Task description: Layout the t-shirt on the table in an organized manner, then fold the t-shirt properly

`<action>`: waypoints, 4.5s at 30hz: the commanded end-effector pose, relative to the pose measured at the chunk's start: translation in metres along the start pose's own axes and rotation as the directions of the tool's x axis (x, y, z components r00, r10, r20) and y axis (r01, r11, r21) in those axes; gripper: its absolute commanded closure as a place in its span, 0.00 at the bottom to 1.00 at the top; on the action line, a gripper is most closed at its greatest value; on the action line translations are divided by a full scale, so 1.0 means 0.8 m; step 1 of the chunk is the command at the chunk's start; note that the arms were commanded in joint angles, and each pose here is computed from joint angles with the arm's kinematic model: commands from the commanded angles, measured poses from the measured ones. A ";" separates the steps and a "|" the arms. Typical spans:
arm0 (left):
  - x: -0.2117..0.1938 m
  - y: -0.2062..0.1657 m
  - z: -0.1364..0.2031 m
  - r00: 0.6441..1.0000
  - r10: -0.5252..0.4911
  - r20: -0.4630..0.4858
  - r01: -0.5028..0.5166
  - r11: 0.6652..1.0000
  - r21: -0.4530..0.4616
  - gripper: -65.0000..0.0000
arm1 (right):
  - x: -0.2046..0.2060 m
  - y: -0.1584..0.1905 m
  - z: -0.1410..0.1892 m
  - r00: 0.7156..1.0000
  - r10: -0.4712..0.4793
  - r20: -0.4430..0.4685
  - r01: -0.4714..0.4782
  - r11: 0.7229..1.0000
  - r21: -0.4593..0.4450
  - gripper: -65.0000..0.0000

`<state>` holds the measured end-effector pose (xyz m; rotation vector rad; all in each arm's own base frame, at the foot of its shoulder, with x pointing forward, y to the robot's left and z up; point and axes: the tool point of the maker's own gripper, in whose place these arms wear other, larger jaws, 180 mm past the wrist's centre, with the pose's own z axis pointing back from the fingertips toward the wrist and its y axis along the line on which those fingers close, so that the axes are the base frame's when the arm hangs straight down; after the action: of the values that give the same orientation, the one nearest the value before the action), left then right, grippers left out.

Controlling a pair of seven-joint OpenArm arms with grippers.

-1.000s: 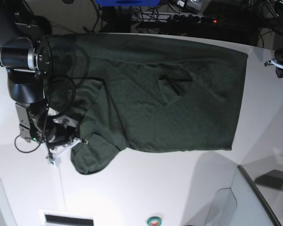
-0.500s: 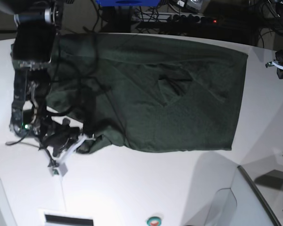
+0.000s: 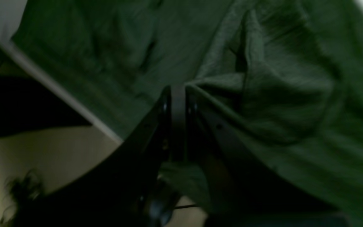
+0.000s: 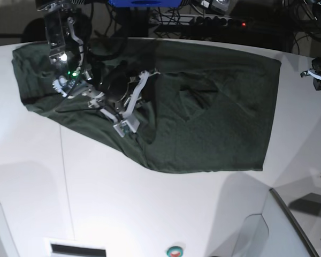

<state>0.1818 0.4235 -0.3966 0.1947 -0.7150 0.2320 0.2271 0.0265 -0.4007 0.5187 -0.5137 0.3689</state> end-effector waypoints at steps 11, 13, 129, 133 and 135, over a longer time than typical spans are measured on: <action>0.020 0.013 0.006 0.999 -0.012 0.043 0.011 1.000 0.020 1.00 | 0.000 -0.033 0.010 0.990 0.135 -0.048 -0.142 0.972 -0.185 0.67; 0.020 0.013 0.006 0.999 -0.012 0.043 0.011 1.000 0.020 1.00 | 0.002 -0.034 0.004 0.975 0.207 -0.086 -0.222 0.940 -0.259 0.66; -0.021 -0.053 0.010 0.954 -0.294 -0.054 0.290 0.954 -0.073 1.00 | -0.016 -0.158 0.087 0.903 0.406 -0.144 -0.418 0.745 -0.519 0.55; -0.021 -0.061 0.009 0.958 -0.283 -0.045 0.279 0.957 -0.078 1.00 | -0.046 -0.157 0.068 0.900 0.406 -0.159 -0.429 0.762 -0.485 0.34; -0.018 -0.061 0.008 0.959 -0.280 -0.041 0.277 0.958 -0.077 1.00 | -0.060 -0.166 0.060 0.900 0.396 -0.184 -0.434 0.764 -0.477 0.35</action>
<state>0.1695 0.3651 -0.4211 0.1933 -0.5874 -0.0438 0.2241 -0.1151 -0.4480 -0.1261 -0.5991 0.6562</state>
